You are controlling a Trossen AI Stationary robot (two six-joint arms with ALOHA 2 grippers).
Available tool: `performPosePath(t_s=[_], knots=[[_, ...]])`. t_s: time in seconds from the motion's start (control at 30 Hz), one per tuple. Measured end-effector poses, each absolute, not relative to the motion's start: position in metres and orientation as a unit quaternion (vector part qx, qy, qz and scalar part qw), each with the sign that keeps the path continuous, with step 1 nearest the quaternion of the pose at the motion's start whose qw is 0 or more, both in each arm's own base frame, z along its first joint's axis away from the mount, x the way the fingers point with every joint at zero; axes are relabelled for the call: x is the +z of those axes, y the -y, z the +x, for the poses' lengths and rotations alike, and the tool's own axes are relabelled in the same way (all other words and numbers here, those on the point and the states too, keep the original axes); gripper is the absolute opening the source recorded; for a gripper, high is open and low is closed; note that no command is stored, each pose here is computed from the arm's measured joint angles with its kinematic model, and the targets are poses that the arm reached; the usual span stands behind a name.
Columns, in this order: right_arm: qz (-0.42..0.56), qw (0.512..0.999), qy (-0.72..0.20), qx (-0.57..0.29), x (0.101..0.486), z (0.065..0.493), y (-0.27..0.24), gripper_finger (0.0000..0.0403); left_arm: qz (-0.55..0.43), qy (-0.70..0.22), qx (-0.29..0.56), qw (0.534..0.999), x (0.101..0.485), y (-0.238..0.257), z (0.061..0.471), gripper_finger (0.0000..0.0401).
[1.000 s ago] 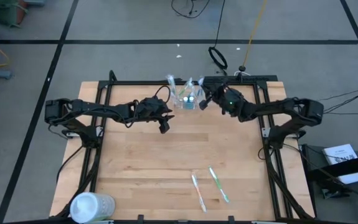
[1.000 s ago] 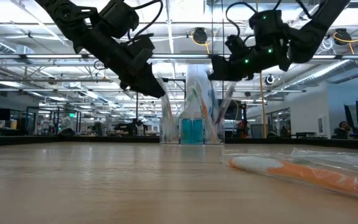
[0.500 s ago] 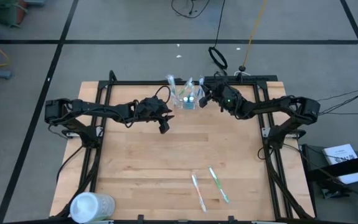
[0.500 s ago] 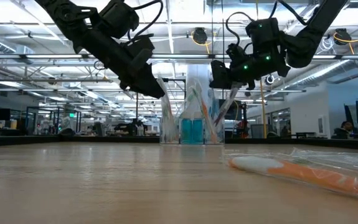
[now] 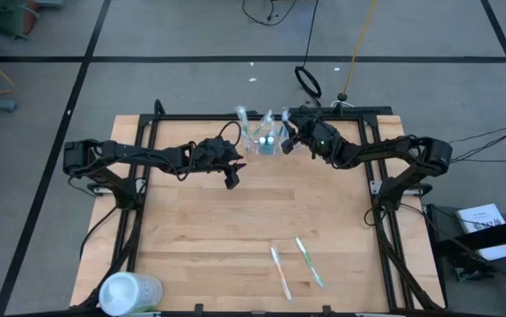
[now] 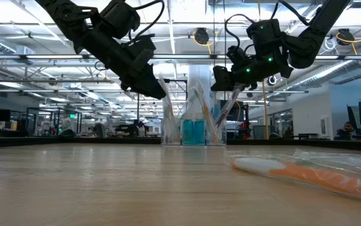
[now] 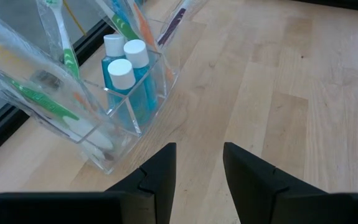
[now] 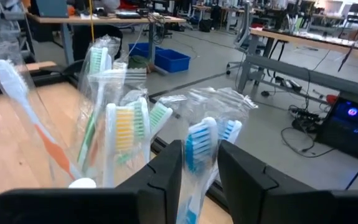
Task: Pick & Place toothbrushing station
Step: Put the blue toothbrush into the transparent organizer, then put the orange toothbrush into the transparent organizer
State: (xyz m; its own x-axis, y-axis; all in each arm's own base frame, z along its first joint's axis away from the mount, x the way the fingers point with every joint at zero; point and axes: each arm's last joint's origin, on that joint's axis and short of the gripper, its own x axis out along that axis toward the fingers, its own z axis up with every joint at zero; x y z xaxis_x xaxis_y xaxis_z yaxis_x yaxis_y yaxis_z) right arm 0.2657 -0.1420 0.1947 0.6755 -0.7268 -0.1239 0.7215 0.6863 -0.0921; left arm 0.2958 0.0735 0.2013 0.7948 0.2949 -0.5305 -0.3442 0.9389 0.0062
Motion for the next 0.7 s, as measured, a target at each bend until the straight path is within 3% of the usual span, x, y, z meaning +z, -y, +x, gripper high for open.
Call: performPosePath(t_s=[0.33,0.7], knots=[[-0.022,0.912,-0.112,-0.394,0.188,0.265,0.142,0.0146,-0.050,-0.271,0.170,0.946,0.201,-0.073,0.296,0.0136],[-0.035,0.924,-0.109,-0.364,0.235,0.242,0.112,0.0184,-0.055,-0.271,0.160,0.948,0.202,-0.071,0.296,0.0136]])
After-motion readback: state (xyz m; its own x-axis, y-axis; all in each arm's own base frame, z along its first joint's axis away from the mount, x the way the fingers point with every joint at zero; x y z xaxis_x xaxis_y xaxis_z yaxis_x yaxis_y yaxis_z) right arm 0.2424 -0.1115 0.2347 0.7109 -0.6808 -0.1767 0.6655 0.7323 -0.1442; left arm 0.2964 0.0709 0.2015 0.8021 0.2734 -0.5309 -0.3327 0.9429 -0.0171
